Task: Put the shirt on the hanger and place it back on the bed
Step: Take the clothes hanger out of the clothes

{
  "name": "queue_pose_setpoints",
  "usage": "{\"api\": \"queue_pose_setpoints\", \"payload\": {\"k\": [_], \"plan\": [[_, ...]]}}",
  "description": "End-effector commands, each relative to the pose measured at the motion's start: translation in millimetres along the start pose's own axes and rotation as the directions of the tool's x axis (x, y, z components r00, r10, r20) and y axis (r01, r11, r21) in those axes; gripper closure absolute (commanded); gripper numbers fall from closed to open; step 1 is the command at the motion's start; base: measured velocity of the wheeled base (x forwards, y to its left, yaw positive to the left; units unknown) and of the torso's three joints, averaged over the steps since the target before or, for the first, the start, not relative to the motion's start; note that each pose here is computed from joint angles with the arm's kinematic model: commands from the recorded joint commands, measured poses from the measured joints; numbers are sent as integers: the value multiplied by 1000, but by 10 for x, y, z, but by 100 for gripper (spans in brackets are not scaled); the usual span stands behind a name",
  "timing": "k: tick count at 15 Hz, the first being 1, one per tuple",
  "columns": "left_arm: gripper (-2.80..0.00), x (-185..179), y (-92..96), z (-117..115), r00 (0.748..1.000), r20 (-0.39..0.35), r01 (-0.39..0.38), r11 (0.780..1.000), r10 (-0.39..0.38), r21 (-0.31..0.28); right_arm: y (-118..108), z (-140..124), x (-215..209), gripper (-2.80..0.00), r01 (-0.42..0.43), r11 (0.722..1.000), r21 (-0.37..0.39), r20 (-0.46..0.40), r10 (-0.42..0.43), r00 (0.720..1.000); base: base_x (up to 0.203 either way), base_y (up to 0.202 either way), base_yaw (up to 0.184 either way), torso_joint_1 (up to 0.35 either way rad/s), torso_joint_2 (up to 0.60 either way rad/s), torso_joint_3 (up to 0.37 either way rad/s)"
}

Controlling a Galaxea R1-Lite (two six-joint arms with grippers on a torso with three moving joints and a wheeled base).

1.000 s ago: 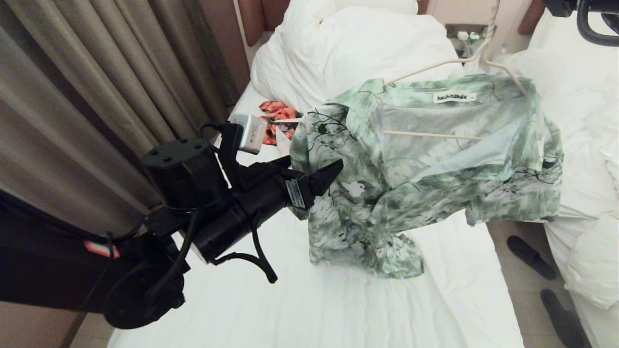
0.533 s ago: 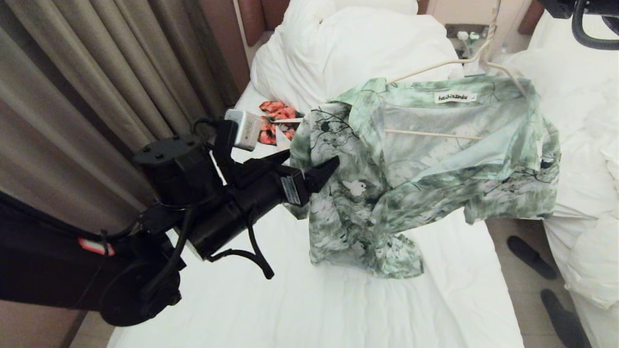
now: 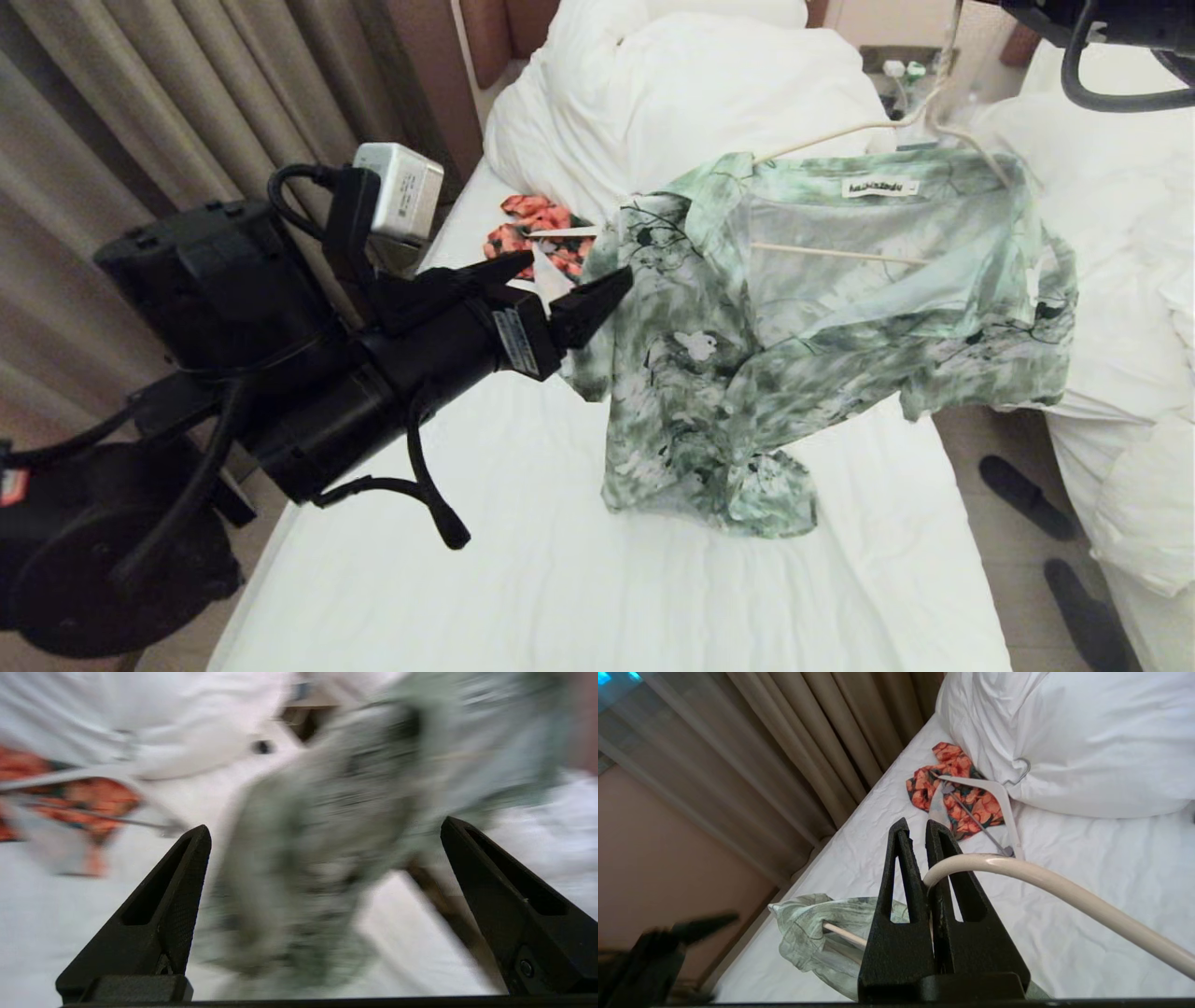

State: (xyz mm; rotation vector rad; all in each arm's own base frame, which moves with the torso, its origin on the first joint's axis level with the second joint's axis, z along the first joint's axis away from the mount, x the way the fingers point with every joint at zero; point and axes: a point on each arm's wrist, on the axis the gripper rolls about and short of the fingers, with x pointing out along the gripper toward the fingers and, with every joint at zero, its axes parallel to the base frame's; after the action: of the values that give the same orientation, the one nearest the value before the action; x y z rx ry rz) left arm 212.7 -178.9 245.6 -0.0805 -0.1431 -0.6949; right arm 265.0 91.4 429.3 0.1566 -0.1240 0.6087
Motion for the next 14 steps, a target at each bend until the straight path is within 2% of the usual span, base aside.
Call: {"api": "queue_pose_setpoints", "payload": {"k": [1,3,6,10,14], "plan": [[-280,-37,-328,39,999,10,50,997,-49,-52,40,-44,44,0,-13,1000,8,-13,13,1000,0,0,0,0,0,0],[-280,94,-508,-156,999,-41,15,997,-18,-75,110,-67,66,0,-18,1000,13,-18,18,1000,0,0,0,0,0,0],[-280,179,-591,-266,999,-38,13,996,-16,-92,205,-120,94,0,-25,999,23,-32,26,999,0,0,0,0,0,0],[-280,253,-593,-340,999,-53,-12,995,6,-100,345,-223,105,0,-49,998,38,-67,52,996,0,0,0,0,0,0],[-280,268,-525,-282,1000,1,-31,994,31,-102,403,-295,105,0,-53,998,45,-91,57,994,0,0,0,0,0,0]]}}
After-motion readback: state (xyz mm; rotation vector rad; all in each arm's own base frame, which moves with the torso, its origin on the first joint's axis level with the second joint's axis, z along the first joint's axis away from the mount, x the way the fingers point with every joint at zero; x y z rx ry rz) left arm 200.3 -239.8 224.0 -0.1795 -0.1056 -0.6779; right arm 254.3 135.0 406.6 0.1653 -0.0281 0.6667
